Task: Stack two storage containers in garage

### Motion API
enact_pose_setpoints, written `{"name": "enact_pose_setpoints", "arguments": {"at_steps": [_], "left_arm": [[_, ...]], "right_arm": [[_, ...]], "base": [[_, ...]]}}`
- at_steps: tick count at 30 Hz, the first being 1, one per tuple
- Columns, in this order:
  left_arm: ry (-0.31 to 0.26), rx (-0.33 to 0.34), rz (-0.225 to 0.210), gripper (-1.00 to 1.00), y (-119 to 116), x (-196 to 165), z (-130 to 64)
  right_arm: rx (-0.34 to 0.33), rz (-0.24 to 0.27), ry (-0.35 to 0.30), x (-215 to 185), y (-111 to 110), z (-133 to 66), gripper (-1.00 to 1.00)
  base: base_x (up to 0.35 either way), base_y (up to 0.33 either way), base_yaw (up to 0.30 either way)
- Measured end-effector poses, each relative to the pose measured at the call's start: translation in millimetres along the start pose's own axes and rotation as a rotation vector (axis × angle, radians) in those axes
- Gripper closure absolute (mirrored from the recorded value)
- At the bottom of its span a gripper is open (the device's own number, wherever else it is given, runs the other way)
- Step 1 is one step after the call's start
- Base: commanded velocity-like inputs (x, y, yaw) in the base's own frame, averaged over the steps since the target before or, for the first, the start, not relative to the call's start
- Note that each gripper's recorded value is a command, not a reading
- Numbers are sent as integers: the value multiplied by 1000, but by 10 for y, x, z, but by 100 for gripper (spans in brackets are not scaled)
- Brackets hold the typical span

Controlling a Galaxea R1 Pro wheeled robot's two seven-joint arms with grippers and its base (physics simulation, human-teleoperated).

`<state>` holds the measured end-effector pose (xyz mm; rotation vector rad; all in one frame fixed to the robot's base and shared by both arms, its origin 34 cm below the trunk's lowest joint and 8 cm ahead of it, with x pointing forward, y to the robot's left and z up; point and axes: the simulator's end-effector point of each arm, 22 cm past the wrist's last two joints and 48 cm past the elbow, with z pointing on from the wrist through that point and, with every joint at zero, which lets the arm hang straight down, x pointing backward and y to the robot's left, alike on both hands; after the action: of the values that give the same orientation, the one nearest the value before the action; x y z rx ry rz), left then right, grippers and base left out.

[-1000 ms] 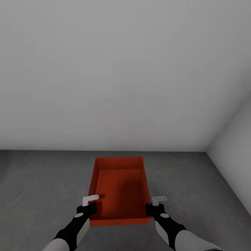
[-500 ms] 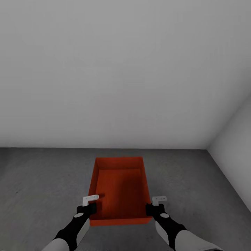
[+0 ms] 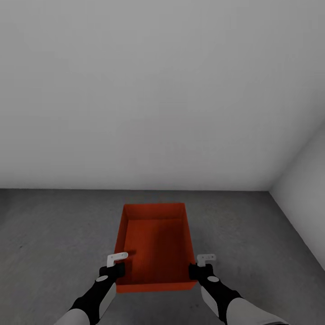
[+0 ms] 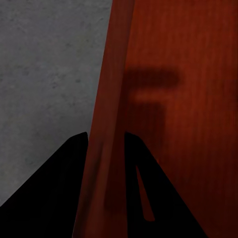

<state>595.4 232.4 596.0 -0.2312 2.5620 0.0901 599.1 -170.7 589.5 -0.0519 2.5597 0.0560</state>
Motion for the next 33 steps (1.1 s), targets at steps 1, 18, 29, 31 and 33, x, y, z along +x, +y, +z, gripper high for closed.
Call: {"name": "enact_pose_setpoints", "arguments": {"at_steps": [1,18,29,31,33], "left_arm": [[0,0,0,100,1,7,12],[-2,0,1,100,-7,102,216],[-2,0,0,100,-10,177,353],[-2,0,0,100,-12,193,378],[-2,0,0,100,-13,207,404]], "right_arm": [[0,0,0,7,1,11,100],[0,1,-2,107,-6,214,100],[0,1,-2,183,-10,351,100],[0,1,-2,198,-12,376,100],[0,1,-3,213,-13,402,100]], "base": [[0,0,0],[0,0,0],[0,0,0],[0,0,0],[0,0,0]]}}
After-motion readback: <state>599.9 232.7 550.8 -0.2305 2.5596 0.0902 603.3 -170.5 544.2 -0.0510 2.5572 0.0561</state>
